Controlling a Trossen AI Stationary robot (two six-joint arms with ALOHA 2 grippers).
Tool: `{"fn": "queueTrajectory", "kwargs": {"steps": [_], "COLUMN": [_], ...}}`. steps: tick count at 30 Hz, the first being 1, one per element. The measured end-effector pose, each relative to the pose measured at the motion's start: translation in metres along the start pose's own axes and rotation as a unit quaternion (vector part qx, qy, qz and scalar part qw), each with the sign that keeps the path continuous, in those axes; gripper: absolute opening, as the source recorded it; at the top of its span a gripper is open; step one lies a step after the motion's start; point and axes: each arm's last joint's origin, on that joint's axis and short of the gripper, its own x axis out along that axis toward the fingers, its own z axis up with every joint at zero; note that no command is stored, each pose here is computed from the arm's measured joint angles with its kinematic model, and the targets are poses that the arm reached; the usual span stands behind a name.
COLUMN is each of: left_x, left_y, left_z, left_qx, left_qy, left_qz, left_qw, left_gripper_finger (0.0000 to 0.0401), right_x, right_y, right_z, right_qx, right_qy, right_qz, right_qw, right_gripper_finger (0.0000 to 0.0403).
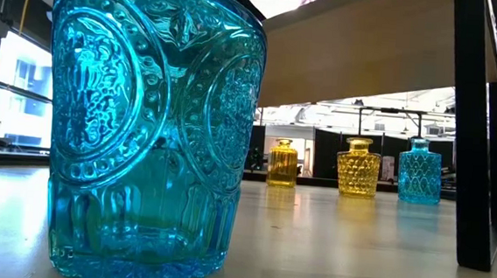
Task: Sort vases onto shelf
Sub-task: Put the top pink flower vase on the shelf aligned with the other pink flower vase
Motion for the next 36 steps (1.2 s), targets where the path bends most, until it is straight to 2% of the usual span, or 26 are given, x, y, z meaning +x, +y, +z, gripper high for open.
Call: {"fn": "queueTrajectory", "kwargs": {"steps": [5,12,15,18,22,28,32,36], "left_x": [0.000,0.000,0.000,0.001,0.011,0.035,0.043,0.047], "left_y": [0.000,0.000,0.000,0.003,0.009,0.008,0.002,-0.004], "left_z": [0.000,0.000,0.000,0.002,0.001,-0.019,-0.025,-0.027], "left_qx": [0.002,0.003,0.011,0.020,0.016,-0.008,-0.019,-0.032], "left_qy": [0.000,0.001,0.001,-0.006,-0.021,-0.012,-0.028,-0.061], "left_qz": [0.000,0.000,0.002,0.011,0.031,0.036,0.048,0.084], "left_qw": [1.000,1.000,1.000,1.000,0.999,0.999,0.998,0.994], "left_gripper_finger": [0.0000,0.0000,0.0000,0.0000,0.0000,0.0000,0.0000,0.0000], "right_x": [-0.009,-0.040,-0.054,-0.068,-0.084,-0.096,-0.097,-0.097], "right_y": [0.003,0.015,0.018,0.019,0.017,0.011,0.009,0.009], "right_z": [0.005,0.018,0.022,0.026,0.028,0.029,0.027,0.025], "right_qx": [-0.004,-0.028,-0.047,-0.056,-0.063,-0.061,-0.056,-0.059], "right_qy": [-0.015,-0.073,-0.096,-0.123,-0.146,-0.158,-0.147,-0.137], "right_qz": [0.002,-0.003,-0.038,-0.096,-0.171,-0.233,-0.265,-0.270], "right_qw": [1.000,0.997,0.994,0.986,0.972,0.958,0.951,0.951], "right_gripper_finger": [0.0081,0.0102,0.0103,0.0101,0.0082,0.0008,0.0011,0.0003]}}
